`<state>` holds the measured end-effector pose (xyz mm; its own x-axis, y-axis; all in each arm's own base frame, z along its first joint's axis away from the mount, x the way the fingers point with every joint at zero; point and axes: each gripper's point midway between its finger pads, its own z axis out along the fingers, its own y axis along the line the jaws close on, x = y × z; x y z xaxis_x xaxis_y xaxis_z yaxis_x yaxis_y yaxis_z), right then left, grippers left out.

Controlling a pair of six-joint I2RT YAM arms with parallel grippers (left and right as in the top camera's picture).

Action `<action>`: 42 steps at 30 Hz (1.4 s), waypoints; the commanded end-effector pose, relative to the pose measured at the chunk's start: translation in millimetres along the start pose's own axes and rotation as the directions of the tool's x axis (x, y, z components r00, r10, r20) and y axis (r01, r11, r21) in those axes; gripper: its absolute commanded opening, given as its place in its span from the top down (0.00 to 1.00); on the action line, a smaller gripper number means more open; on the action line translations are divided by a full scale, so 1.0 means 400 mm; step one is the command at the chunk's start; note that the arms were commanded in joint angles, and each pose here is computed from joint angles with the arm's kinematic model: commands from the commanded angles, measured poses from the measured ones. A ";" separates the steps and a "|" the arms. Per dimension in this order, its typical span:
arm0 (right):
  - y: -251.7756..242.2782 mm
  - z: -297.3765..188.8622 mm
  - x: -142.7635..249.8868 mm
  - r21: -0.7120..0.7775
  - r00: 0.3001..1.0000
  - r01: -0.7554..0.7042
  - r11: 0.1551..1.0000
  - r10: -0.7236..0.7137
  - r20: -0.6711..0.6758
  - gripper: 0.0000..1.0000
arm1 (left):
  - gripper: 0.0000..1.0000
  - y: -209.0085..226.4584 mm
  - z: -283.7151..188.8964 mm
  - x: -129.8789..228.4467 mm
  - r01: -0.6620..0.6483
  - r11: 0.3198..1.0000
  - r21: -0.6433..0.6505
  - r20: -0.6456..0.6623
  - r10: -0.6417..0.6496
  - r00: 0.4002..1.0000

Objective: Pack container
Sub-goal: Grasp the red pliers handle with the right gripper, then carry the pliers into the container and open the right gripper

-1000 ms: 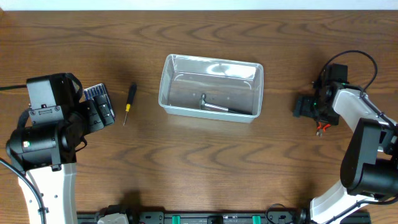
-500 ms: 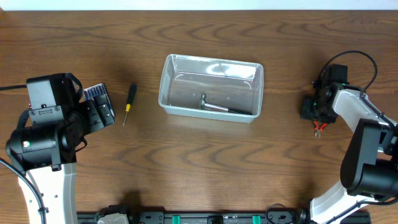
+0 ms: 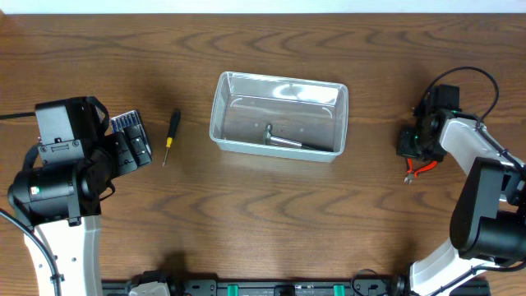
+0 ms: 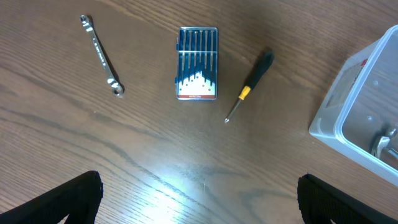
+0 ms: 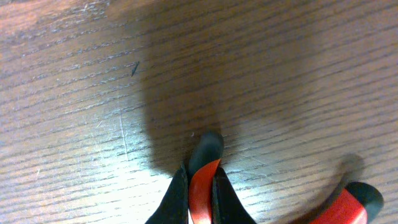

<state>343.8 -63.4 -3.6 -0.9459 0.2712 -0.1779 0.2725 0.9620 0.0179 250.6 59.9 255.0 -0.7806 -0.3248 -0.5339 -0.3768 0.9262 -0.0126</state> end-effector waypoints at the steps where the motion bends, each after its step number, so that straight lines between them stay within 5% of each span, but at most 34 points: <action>1: -0.018 0.024 0.033 0.027 0.999 0.000 1.000 0.001 -0.039 0.99 | 0.02 0.007 -0.011 -0.012 -0.007 1.000 -0.011 0.015 0.007 1.000; 16: -0.010 -0.002 -0.012 0.019 1.000 -0.030 0.999 0.030 0.003 0.99 | 0.02 0.007 -0.011 -0.012 -0.007 1.000 -0.011 0.014 0.008 1.000; 24: 0.124 -0.334 -0.220 -0.060 0.960 0.137 0.989 -0.118 0.254 0.99 | 0.02 0.007 -0.011 -0.012 -0.008 1.000 -0.011 0.014 0.008 1.000; 29: 0.344 -0.582 -0.265 -0.047 0.771 0.504 0.863 -0.424 0.475 0.99 | 0.01 0.007 -0.011 -0.012 -0.007 1.000 -0.011 0.014 0.008 1.000; 32: 0.507 -0.650 -0.214 -0.037 0.602 0.710 0.703 -0.579 0.549 0.99 | 0.02 0.007 -0.011 -0.012 -0.007 1.000 -0.011 0.014 0.008 1.000; 37: 0.728 -0.615 -0.080 -0.071 0.361 0.914 0.400 -0.721 0.591 0.99 | 0.02 0.007 -0.011 -0.012 -0.007 1.000 -0.011 0.014 0.008 1.000; 42: 0.794 -0.468 0.026 -0.076 0.149 0.989 0.128 -0.859 0.490 0.99 | 0.01 0.008 -0.011 -0.007 -0.008 1.000 -0.013 0.007 0.008 1.000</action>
<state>401.7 233.5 232.7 -0.4331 -0.6577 -0.6163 -0.7953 0.6007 -0.0821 249.4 59.8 254.3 -0.7836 -0.3253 -0.5292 -0.3768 0.9262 -0.0114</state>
